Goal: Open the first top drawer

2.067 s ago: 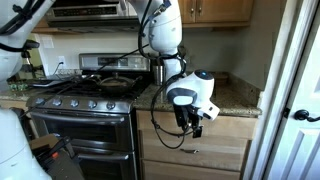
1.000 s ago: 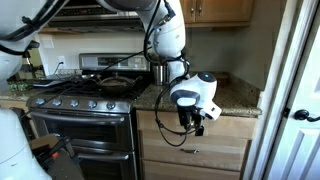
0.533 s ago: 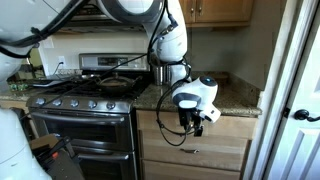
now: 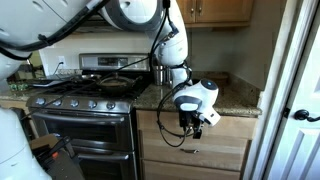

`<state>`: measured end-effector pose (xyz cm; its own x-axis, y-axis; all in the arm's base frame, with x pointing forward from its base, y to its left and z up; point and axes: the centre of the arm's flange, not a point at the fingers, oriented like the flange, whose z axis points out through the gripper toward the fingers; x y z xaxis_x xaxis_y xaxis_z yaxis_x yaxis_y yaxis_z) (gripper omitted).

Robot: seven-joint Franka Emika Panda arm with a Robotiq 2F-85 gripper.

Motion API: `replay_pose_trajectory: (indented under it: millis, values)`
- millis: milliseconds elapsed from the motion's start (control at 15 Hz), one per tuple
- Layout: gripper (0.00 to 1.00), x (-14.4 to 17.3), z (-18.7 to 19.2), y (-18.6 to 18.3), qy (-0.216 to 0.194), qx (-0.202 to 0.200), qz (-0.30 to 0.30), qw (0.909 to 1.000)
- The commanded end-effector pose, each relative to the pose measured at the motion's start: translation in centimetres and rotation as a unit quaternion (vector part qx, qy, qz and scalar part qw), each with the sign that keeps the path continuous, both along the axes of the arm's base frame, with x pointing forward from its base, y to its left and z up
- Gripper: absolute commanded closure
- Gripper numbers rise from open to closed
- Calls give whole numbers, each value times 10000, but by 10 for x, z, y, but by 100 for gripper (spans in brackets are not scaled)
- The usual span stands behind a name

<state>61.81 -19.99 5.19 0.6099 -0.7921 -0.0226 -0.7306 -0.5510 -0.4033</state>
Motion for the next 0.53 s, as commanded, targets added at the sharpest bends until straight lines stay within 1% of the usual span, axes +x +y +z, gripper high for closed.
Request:
replay_pose_trajectory:
  millis: [0, 133, 400, 467]
  values:
    - [0, 7, -4, 0, -22, 173, -139, 9998]
    - [0, 8, -7, 0, -103, 191, -129, 9997]
    - [0, 11, -11, 1, 38, 148, -182, 9997]
    - [0, 10, -11, 1, 21, 141, -161, 9998]
